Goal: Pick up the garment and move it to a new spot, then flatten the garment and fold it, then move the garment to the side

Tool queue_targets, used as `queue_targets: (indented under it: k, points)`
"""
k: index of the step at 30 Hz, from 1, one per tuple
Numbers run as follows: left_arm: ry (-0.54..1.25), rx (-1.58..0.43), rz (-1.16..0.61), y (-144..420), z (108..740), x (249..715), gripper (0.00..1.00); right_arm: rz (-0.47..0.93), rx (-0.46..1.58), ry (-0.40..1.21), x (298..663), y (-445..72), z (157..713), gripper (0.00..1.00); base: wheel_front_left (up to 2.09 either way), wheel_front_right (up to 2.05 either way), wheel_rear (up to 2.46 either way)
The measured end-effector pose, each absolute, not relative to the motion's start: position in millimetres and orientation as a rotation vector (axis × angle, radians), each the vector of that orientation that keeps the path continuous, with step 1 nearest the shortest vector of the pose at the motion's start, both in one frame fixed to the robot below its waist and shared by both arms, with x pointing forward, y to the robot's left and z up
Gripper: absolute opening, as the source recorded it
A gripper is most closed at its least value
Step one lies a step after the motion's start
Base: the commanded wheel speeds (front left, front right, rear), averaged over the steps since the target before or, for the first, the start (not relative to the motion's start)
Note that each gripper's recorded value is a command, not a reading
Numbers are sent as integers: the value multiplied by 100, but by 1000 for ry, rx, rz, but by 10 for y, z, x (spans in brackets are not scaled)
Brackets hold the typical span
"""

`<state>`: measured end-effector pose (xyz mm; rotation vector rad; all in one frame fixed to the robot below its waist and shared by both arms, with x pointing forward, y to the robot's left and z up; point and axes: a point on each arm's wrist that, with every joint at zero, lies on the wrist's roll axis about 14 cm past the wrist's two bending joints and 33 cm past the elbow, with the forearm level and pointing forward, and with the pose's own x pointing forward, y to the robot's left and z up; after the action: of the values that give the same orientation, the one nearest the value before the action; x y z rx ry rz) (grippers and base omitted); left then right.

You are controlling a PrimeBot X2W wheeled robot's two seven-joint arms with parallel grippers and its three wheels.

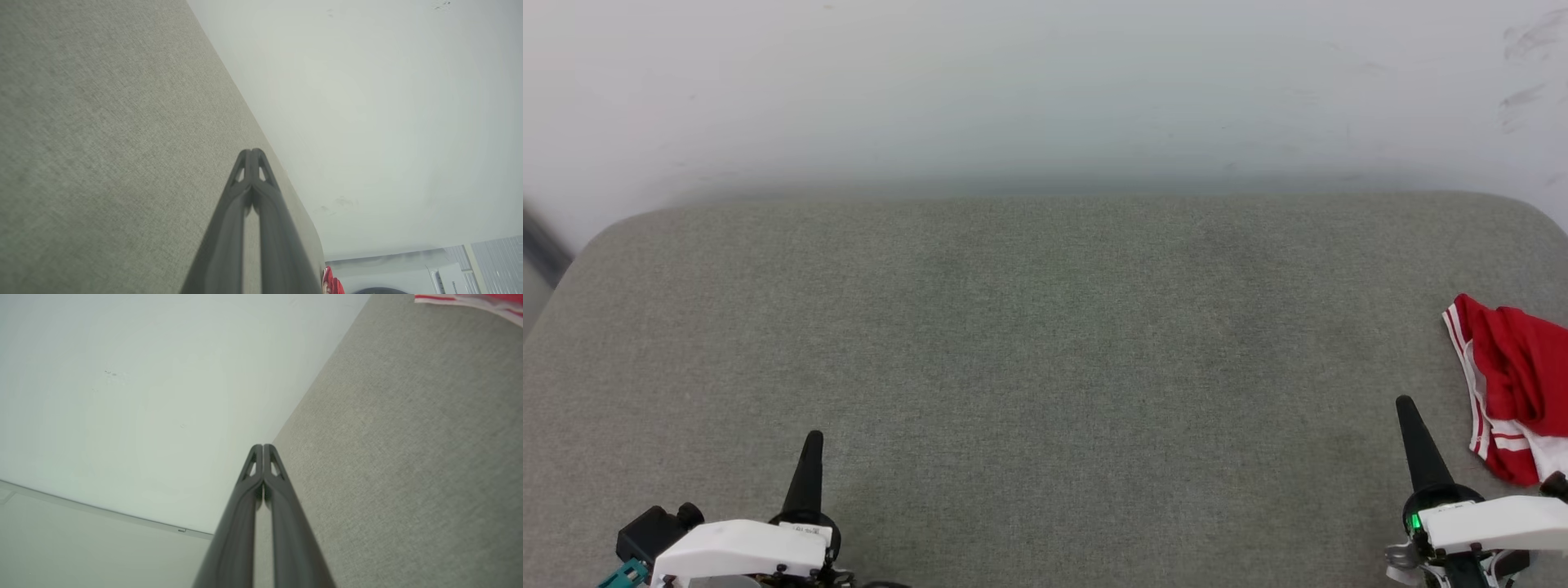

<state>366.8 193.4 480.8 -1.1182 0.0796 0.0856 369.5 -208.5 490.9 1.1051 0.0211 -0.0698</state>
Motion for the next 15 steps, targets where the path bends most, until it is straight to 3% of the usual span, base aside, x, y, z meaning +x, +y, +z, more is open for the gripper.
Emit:
queue_targets:
  k: [15]
  points:
    - [66,-1264,70,1953,4858,3727,0,-56,1255,18,3757,-2061,4946,0,0,0,0]
